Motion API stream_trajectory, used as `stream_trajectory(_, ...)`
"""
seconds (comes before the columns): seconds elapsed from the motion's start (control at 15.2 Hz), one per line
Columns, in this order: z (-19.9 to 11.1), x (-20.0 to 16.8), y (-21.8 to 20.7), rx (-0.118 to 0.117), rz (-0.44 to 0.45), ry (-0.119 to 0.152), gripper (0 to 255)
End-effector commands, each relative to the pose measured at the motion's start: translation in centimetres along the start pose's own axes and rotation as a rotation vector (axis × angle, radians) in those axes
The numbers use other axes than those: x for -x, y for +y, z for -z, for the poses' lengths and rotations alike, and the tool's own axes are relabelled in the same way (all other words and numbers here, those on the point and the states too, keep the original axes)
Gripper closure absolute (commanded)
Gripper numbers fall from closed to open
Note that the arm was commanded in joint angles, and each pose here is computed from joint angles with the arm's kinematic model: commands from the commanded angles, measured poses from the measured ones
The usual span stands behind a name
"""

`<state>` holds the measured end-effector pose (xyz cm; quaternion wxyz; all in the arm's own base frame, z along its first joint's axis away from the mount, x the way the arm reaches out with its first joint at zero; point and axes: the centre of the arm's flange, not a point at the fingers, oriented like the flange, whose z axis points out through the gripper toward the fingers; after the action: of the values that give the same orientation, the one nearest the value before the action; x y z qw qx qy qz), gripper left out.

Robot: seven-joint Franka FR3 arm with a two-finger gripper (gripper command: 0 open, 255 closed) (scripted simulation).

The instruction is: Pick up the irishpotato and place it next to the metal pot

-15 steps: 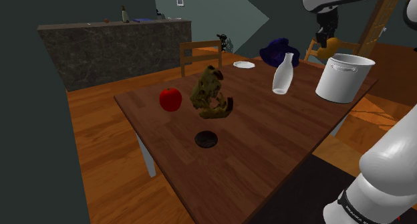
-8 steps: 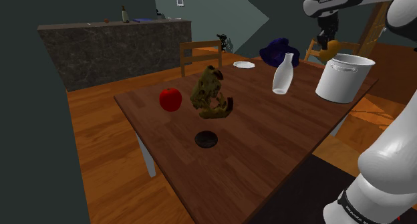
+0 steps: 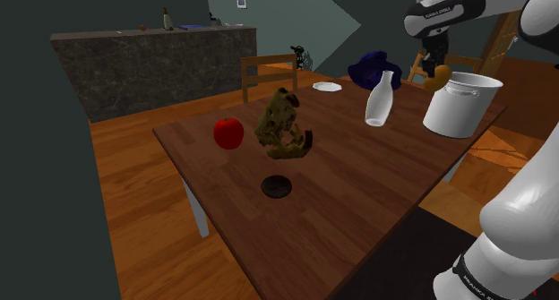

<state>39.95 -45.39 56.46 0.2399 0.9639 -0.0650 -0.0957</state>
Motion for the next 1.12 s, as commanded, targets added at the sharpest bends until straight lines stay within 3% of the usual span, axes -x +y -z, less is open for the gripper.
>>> stream_trajectory(0.0,-1.0,-0.2,-0.5,0.0,0.0,0.0,255)
stream_trajectory(1.06,-8.3,-1.5,-4.5,0.0,0.0,0.0,255)
